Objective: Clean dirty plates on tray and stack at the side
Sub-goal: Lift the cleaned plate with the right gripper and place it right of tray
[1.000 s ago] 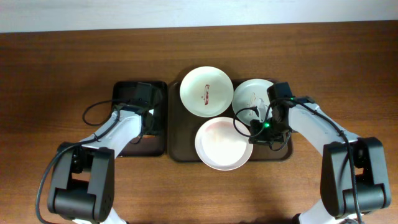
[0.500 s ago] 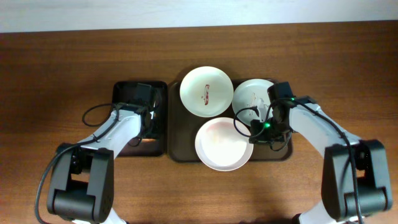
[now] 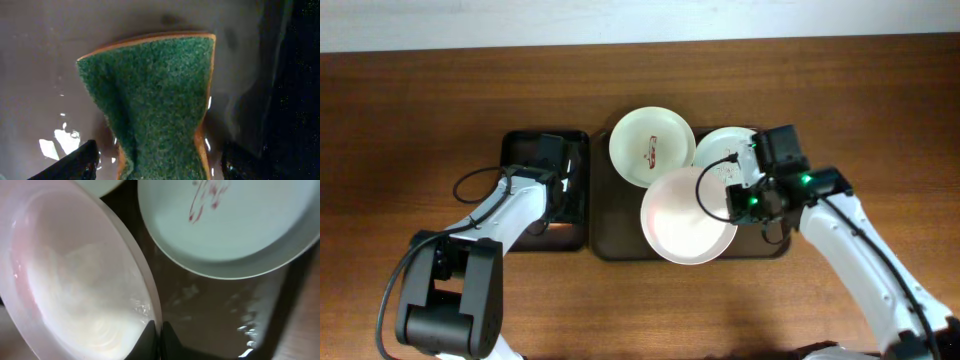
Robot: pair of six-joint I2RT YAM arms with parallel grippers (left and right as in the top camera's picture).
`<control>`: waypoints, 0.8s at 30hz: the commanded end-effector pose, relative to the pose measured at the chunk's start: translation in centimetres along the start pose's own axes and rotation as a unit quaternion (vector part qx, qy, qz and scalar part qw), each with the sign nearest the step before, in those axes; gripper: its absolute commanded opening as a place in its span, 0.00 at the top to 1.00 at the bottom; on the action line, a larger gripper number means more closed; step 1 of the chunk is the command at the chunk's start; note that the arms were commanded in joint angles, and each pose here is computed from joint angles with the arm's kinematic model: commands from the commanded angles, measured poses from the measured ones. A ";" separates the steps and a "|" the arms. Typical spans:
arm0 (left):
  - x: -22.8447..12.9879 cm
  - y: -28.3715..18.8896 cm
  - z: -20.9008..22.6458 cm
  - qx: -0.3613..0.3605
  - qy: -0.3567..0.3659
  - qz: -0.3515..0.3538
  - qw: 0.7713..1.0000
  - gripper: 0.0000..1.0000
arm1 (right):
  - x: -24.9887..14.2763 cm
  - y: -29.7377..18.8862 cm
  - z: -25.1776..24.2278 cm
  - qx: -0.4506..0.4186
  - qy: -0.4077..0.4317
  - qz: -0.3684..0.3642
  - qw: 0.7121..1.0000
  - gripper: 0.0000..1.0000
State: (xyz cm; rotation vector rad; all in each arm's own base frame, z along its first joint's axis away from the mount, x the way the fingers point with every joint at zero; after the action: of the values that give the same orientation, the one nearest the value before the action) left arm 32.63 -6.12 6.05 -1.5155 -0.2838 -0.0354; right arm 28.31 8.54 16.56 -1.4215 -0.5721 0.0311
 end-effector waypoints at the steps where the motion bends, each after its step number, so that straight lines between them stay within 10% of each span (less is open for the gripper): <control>1: -0.9 0.9 0.1 0.002 0.004 0.020 1.000 0.24 | 1.1 -2.4 -0.3 -0.156 -0.038 -0.030 0.987 0.96; 24: -0.7 0.9 0.1 0.001 0.004 0.017 1.000 0.23 | 4.8 -7.9 7.3 -0.460 -0.248 -0.150 0.839 0.96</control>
State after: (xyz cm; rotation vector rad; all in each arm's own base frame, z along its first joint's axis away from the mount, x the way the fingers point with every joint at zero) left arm 32.69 -6.22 6.05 -1.5236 -0.2853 -0.0379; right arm 27.29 15.83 23.53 -2.1479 -1.3117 -0.0754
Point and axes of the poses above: each gripper's point midway between its finger pads, its own y axis out along the fingers, its own z axis along the line the jaws close on, x = y × z, the point moved 6 cm from there along -y, back along the fingers, and after that the axes turned 12 degrees about -y, right-handed, at the moved point
